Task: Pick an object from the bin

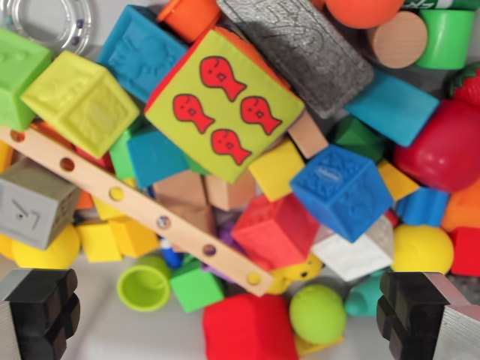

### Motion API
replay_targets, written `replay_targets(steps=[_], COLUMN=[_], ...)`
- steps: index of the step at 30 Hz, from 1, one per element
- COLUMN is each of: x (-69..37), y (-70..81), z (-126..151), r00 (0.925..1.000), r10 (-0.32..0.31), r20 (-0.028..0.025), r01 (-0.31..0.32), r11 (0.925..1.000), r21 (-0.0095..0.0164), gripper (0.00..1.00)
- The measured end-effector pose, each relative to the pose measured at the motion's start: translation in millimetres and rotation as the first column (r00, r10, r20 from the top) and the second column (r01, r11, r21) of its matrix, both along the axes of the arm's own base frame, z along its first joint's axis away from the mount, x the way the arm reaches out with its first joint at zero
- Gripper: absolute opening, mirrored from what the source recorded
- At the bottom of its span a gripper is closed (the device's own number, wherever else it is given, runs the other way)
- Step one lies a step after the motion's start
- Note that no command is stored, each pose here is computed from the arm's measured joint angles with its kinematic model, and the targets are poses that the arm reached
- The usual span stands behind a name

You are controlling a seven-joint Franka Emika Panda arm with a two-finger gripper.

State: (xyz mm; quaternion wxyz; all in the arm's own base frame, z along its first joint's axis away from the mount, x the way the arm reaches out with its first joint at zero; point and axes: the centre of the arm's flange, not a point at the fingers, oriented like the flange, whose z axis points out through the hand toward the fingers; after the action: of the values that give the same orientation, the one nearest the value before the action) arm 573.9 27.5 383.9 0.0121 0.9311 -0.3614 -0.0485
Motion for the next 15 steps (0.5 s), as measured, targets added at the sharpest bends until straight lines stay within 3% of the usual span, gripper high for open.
replay_targets(steps=[15], x=[-0.1], y=[0.0], z=[-0.3], r00=[1.0000], r10=[0.004], r20=[-0.0007], r01=[-0.004], r11=[1.0000], r21=[0.0003], gripper=[1.00])
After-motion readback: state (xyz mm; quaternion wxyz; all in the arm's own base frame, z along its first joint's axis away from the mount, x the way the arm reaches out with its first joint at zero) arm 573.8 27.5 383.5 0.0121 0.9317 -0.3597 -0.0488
